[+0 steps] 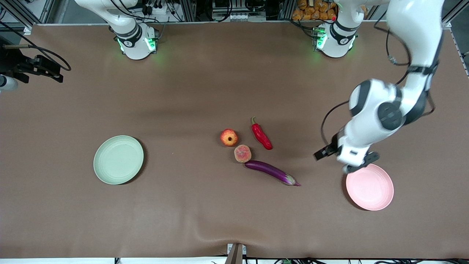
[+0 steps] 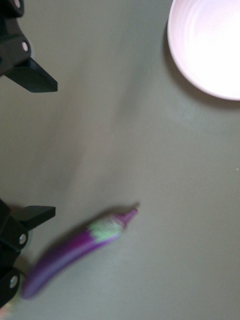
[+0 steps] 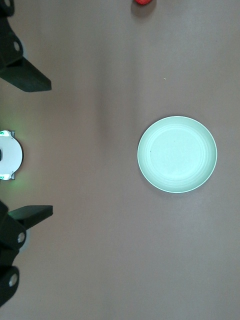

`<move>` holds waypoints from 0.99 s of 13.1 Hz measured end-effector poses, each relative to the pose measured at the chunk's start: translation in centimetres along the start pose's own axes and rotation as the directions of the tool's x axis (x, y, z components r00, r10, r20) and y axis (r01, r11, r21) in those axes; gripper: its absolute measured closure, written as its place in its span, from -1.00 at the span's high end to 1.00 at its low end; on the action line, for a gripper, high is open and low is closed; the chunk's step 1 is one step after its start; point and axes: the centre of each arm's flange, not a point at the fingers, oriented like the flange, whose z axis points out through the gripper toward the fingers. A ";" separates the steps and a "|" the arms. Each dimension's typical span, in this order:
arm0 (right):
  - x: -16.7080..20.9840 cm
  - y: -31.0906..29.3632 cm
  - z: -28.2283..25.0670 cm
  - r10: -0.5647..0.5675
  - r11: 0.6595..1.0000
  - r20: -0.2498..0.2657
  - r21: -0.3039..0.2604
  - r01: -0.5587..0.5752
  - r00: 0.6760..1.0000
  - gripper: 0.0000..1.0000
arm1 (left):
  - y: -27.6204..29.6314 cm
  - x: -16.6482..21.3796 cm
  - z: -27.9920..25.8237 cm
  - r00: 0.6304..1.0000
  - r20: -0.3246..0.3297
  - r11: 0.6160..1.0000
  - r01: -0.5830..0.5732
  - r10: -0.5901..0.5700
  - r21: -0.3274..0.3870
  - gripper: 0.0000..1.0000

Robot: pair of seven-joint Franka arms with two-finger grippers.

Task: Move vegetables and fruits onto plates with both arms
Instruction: 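Lower the left gripper and grasp the purple eggplant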

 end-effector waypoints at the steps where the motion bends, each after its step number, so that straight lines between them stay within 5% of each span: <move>1: 0.0 0.0 0.0 0.000 1.000 0.000 0.000 0.000 1.000 1.00 | 2.4 -0.4 1.9 0.998 -0.006 0.998 0.062 -0.062 0.007 1.00; 7: 0.0 0.0 0.0 0.000 1.000 0.004 0.000 0.000 1.000 1.00 | 9.7 -3.6 10.6 0.935 -0.013 0.933 0.353 -0.355 -0.062 0.97; 10: -0.1 0.0 0.0 0.000 1.000 0.005 0.000 0.000 1.000 1.00 | 11.2 -6.6 13.7 0.907 -0.048 0.908 0.417 -0.419 -0.048 0.95; 13: -0.1 0.0 0.1 0.000 1.000 0.006 0.000 0.000 1.000 1.00 | 11.7 -7.6 15.4 0.894 -0.053 0.895 0.442 -0.445 -0.061 0.72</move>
